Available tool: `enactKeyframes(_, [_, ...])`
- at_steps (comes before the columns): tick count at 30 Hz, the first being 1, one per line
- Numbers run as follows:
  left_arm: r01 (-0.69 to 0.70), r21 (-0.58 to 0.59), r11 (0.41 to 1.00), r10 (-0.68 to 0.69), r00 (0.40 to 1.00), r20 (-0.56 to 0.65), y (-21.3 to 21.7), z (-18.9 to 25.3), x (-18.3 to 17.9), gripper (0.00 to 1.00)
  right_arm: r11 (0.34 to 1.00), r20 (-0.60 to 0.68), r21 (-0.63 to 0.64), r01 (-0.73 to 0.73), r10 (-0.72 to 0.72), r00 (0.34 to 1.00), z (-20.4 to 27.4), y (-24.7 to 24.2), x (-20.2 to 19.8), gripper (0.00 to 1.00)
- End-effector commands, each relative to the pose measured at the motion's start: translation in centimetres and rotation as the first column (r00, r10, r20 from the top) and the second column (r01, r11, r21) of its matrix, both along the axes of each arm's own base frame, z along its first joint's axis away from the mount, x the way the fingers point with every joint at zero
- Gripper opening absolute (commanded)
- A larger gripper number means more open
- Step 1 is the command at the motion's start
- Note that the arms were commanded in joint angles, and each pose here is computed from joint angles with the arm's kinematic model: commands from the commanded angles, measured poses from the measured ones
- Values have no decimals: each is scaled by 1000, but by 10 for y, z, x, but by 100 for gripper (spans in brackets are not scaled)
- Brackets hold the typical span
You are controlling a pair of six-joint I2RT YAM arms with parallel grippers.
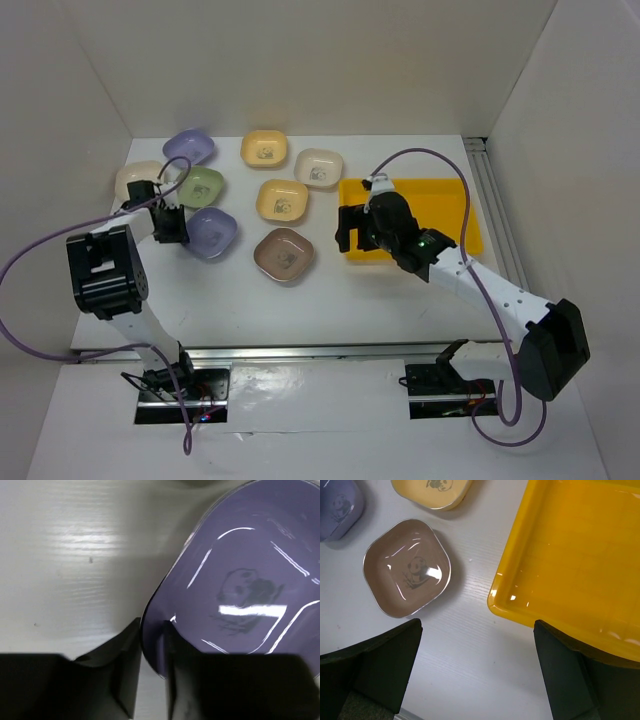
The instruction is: Place the plates into the plastic bin on the countertop
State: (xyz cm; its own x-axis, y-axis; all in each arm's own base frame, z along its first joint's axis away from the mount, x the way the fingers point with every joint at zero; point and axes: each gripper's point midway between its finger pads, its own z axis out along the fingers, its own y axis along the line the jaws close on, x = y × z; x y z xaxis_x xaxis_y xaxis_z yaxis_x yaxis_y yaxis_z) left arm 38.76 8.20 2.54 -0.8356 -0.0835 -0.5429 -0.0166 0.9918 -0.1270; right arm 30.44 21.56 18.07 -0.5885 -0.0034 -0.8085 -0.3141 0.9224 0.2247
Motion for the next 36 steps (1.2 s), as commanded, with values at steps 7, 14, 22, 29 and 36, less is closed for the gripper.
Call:
enactKeyframes(7, [69,15,997,-70,993,98,-13,33,-23,0,999,20,33,-35,34,999,-2,23,9,100])
enactKeyframes(14, [154,85,984,-171,952,255,-31,114,-55,0,957,104,94,-273,264,959,20,116,9,100])
enactKeyframes(22, [229,55,972,-235,921,309,-66,179,-52,0,884,182,142,-446,419,889,40,224,5,97])
enactKeyframes(29, [295,28,955,-288,899,330,-95,193,-51,0,866,198,155,-476,445,873,39,252,8,97])
enactKeyframes(36, [369,-23,929,-342,880,330,-125,199,-57,0,907,173,96,-410,390,904,4,251,27,48])
